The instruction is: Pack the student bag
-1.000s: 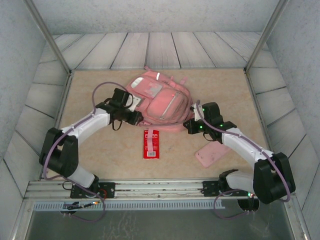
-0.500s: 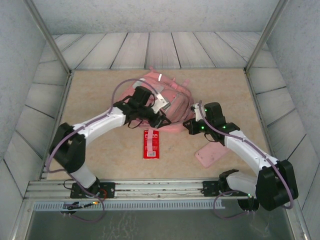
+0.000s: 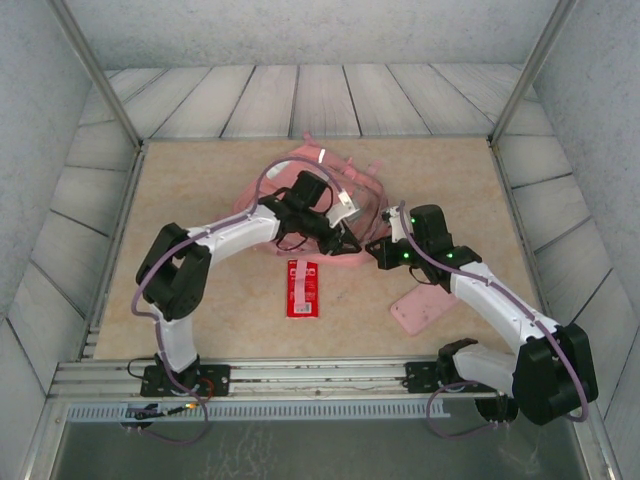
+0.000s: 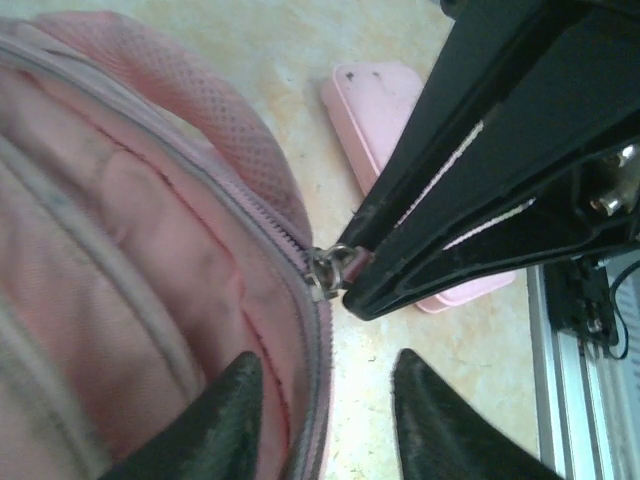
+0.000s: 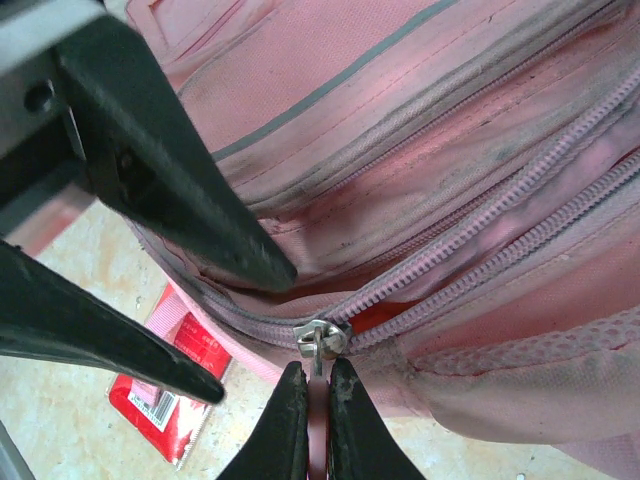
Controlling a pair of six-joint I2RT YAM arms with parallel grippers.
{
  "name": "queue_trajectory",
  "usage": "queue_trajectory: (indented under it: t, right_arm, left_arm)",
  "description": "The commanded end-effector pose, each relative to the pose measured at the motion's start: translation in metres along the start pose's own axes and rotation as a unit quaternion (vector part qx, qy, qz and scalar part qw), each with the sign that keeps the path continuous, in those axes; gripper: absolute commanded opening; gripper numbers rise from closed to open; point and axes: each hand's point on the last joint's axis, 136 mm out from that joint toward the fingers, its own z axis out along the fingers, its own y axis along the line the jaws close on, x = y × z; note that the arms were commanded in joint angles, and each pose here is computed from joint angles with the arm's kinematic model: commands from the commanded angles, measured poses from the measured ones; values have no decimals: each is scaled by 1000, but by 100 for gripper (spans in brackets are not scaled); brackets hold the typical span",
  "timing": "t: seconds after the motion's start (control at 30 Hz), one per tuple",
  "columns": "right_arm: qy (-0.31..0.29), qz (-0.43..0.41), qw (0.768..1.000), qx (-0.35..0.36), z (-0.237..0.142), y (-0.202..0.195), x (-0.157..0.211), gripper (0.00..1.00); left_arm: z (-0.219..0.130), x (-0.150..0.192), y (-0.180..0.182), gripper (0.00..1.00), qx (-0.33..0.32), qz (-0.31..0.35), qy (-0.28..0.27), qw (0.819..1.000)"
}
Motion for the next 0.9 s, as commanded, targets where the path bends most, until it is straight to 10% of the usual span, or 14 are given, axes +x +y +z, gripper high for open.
queue_trajectory:
  t: [0.0, 0.47, 0.87]
  right_arm:
    - [-48, -17, 998, -25, -13, 15, -28, 0]
    - [-57, 48, 983, 169, -38, -64, -22, 0]
    - [-64, 93, 973, 201, -53, -82, -29, 0]
  left_arm:
    - [7, 3, -5, 27, 25, -10, 3, 1000]
    - [-60, 12, 30, 0, -118, -114, -38, 986]
    - [-171, 77, 97, 0, -345, -219, -38, 912]
